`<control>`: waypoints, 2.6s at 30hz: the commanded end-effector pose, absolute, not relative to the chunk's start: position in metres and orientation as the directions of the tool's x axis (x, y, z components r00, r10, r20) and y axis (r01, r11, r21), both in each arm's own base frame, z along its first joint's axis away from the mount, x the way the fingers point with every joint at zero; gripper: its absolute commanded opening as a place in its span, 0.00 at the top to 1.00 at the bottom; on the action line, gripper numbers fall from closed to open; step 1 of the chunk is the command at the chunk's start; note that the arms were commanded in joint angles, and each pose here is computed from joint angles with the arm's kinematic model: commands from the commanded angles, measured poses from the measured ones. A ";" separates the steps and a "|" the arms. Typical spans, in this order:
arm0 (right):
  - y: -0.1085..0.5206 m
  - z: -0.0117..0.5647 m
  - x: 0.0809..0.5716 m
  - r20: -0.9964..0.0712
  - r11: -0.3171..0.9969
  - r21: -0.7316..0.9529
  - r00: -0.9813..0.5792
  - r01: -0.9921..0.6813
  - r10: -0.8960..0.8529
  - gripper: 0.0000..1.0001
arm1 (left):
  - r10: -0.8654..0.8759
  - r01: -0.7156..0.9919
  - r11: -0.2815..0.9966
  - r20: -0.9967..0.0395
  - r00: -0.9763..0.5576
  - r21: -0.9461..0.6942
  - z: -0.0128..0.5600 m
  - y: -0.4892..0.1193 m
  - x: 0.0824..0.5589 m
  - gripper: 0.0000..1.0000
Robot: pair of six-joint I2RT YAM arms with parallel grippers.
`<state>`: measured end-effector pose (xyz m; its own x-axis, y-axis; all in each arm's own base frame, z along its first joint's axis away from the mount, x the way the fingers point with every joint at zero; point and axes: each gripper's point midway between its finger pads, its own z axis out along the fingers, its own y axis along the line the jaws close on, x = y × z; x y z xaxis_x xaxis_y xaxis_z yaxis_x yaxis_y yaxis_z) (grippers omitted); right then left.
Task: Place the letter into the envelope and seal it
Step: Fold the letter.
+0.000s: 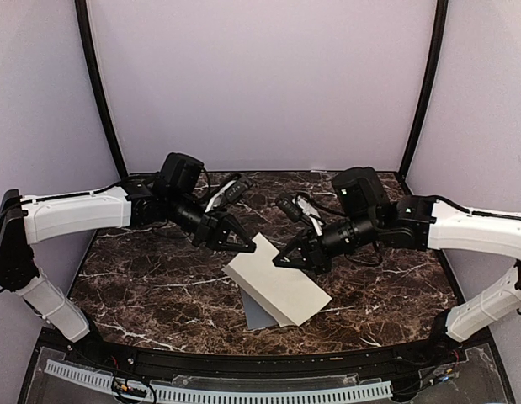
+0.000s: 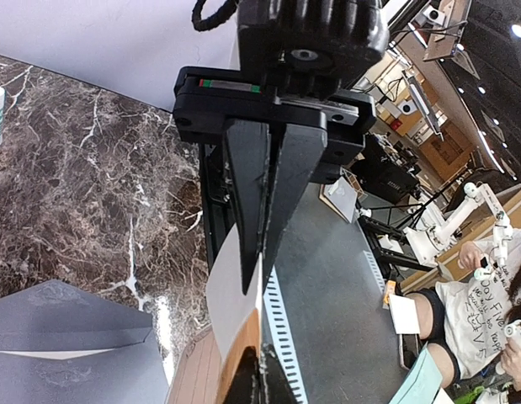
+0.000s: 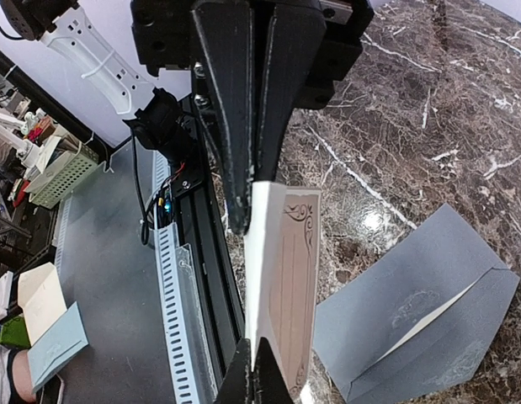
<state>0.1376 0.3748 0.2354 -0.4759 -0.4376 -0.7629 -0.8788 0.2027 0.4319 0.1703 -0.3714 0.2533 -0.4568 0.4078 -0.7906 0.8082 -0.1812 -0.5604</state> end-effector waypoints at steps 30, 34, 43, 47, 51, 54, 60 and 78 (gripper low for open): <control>0.400 0.250 0.123 -0.769 0.051 0.511 -0.483 -0.858 -0.419 1.00 | 0.378 0.883 -0.180 -0.859 -0.346 -0.434 0.262 -0.369 0.156 0.21; 0.401 0.252 0.122 -0.772 0.044 0.512 -0.482 -0.858 -0.414 1.00 | 0.383 0.877 -0.187 -0.855 -0.349 -0.442 0.261 -0.370 0.155 0.42; 0.401 0.254 0.124 -0.774 0.054 0.508 -0.483 -0.860 -0.410 1.00 | 0.393 0.871 -0.188 -0.848 -0.356 -0.453 0.260 -0.371 0.155 0.91; 0.400 0.252 0.126 -0.772 0.066 0.505 -0.485 -0.860 -0.410 1.00 | 0.391 0.876 -0.184 -0.850 -0.352 -0.447 0.261 -0.371 0.156 1.00; 0.397 0.250 0.128 -0.768 0.094 0.501 -0.491 -0.861 -0.412 0.84 | 0.386 0.896 -0.154 -0.860 -0.334 -0.417 0.262 -0.369 0.161 1.00; 0.394 0.251 0.128 -0.766 0.107 0.499 -0.495 -0.860 -0.410 0.69 | 0.382 0.904 -0.136 -0.864 -0.329 -0.405 0.264 -0.365 0.165 1.00; 0.387 0.251 0.125 -0.761 0.115 0.504 -0.504 -0.856 -0.409 0.81 | 0.369 0.927 -0.083 -0.875 -0.313 -0.366 0.270 -0.358 0.177 1.00; 0.383 0.234 0.124 -0.732 0.144 0.526 -0.533 -0.838 -0.425 1.00 | 0.319 0.955 -0.021 -0.907 -0.275 -0.297 0.290 -0.340 0.191 1.00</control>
